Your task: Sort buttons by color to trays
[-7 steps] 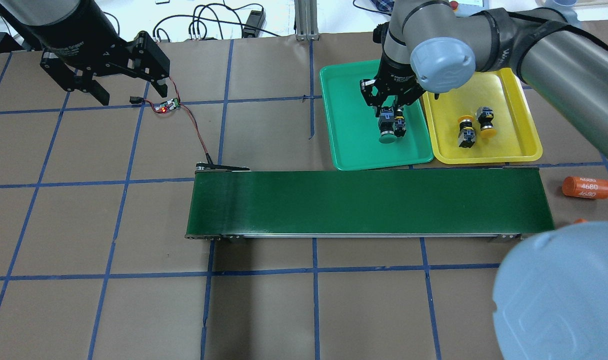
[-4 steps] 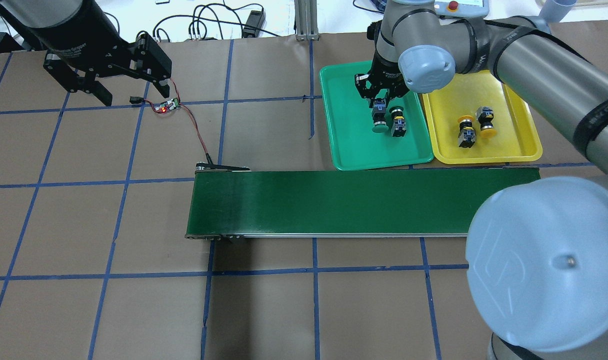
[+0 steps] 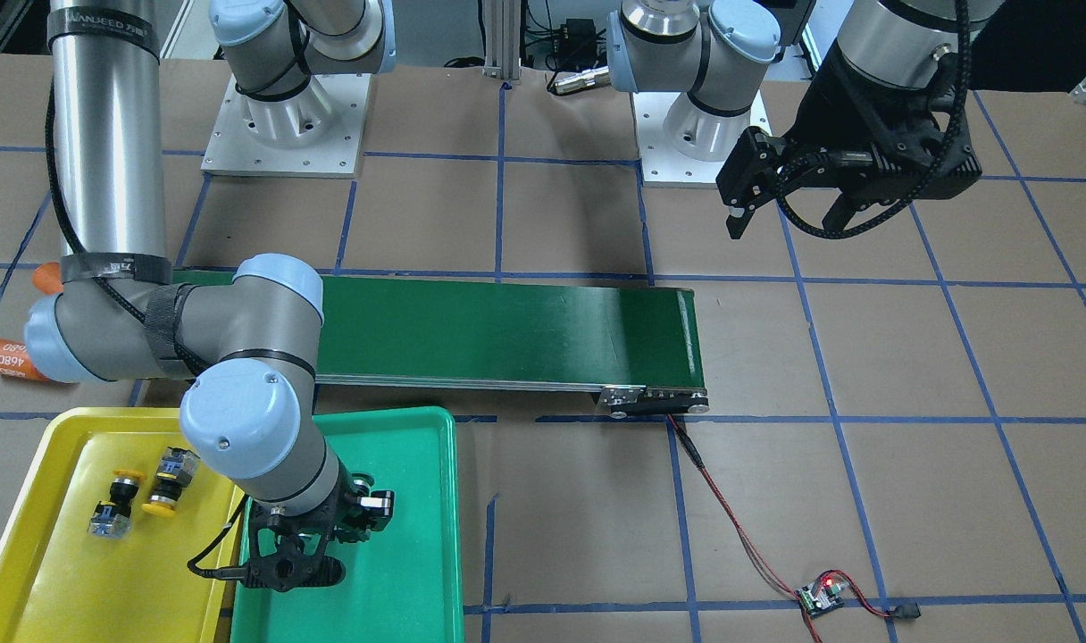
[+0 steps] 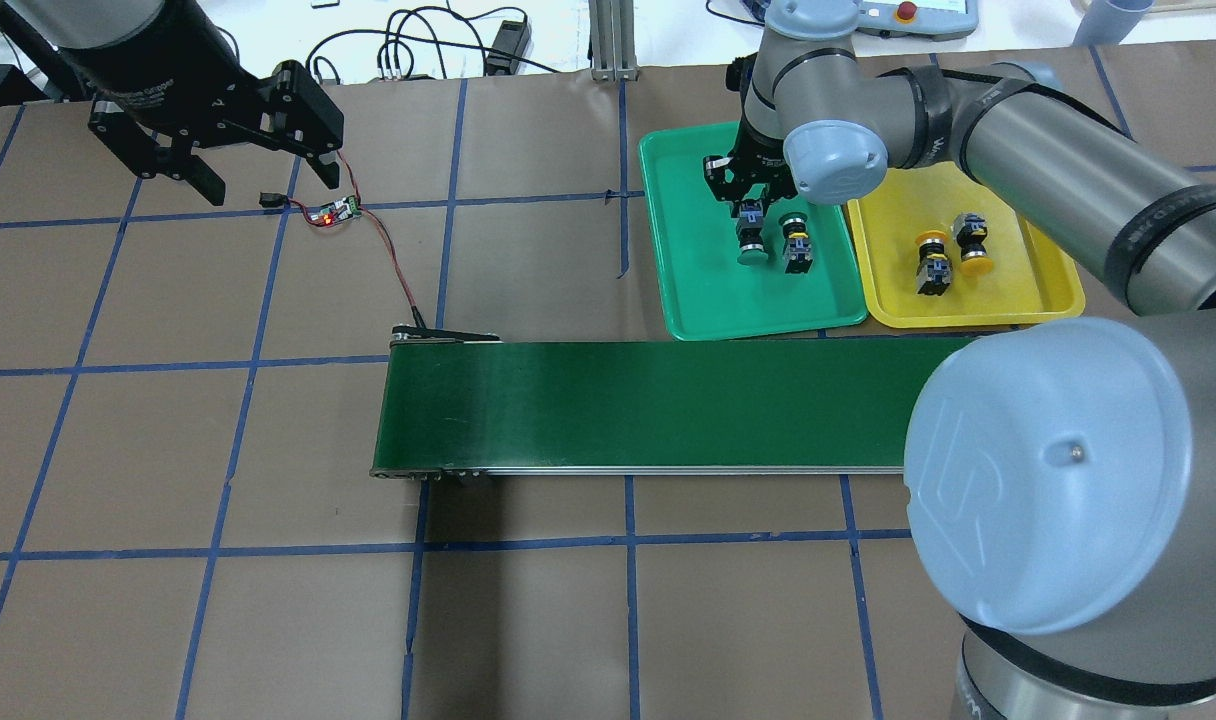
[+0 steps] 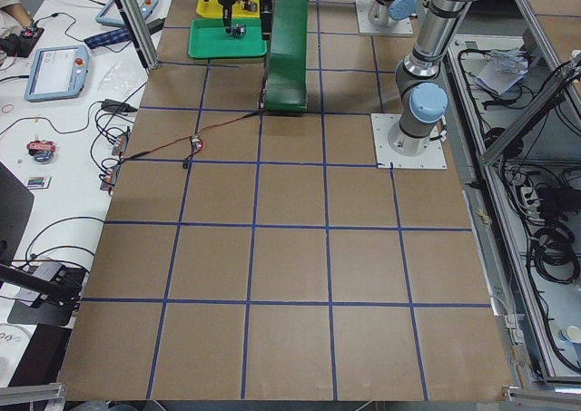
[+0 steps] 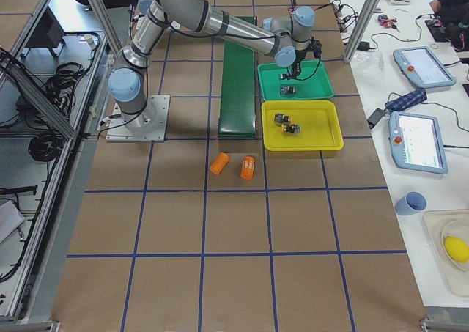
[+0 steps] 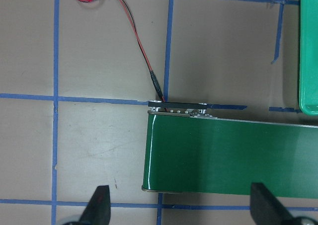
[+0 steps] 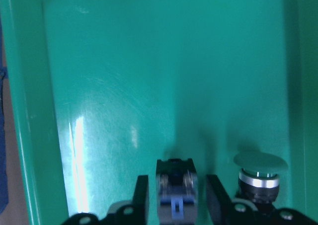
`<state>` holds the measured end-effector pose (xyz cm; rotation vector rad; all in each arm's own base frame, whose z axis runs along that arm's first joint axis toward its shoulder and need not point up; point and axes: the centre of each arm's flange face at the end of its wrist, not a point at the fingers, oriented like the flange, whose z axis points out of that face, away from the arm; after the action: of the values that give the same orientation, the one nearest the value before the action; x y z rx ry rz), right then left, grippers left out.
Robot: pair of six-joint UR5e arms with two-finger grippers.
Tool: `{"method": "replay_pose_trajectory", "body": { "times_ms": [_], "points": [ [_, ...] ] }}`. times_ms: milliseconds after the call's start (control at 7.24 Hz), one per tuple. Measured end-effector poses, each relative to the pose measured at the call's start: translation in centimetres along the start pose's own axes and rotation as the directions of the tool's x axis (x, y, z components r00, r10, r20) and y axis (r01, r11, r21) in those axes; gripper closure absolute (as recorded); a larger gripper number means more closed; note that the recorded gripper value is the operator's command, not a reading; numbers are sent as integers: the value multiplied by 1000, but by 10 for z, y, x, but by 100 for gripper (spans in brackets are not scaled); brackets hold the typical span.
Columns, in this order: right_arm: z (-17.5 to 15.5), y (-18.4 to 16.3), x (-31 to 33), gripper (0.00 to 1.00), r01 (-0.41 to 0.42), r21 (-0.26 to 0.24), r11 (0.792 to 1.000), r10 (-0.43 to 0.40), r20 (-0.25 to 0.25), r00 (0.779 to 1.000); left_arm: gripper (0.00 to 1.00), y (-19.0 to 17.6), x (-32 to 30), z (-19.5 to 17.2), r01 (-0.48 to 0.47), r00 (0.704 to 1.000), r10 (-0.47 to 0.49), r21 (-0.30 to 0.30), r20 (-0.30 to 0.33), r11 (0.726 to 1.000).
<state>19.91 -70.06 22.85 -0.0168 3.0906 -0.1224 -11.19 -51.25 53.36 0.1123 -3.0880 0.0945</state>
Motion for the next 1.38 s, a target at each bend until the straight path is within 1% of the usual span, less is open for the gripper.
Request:
{"method": "replay_pose_trajectory", "body": {
  "times_ms": [276, 414, 553, 829, 967, 1105, 1381],
  "points": [
    [-10, -1, 10, 0, -13, 12, 1000, 13, -3, 1000, 0, 1, 0, -1, 0, 1000, 0, 3, -1, 1000],
    [-29, 2, 13, 0, -18, 20, 1000, 18, -4, 1000, 0, 1, 0, -1, -1, 1000, 1, 4, 0, 1000],
    [-60, 11, 17, 0, -27, 12, 1000, 27, -6, 1000, 0, 1, 0, -1, -2, 1000, 2, 4, 0, 1000],
    [-130, 42, 34, 0, -56, -29, 998, 55, -8, 998, 0, 0, 0, 0, -1, 1000, 1, 3, 0, 1000],
    [-165, 69, 41, 0, -63, -56, 996, 63, -10, 998, 0, -1, 0, 1, -1, 1000, 1, 1, 0, 1000],
    [-193, 106, 44, 0, -63, -71, 995, 63, -14, 998, 0, 0, 0, 0, 0, 1000, 0, 2, 0, 1000],
    [-229, 179, 51, 0, -73, -77, 994, 72, -18, 997, 0, 0, 0, 0, 1, 1000, -1, 3, 0, 1000]
  ]
}}
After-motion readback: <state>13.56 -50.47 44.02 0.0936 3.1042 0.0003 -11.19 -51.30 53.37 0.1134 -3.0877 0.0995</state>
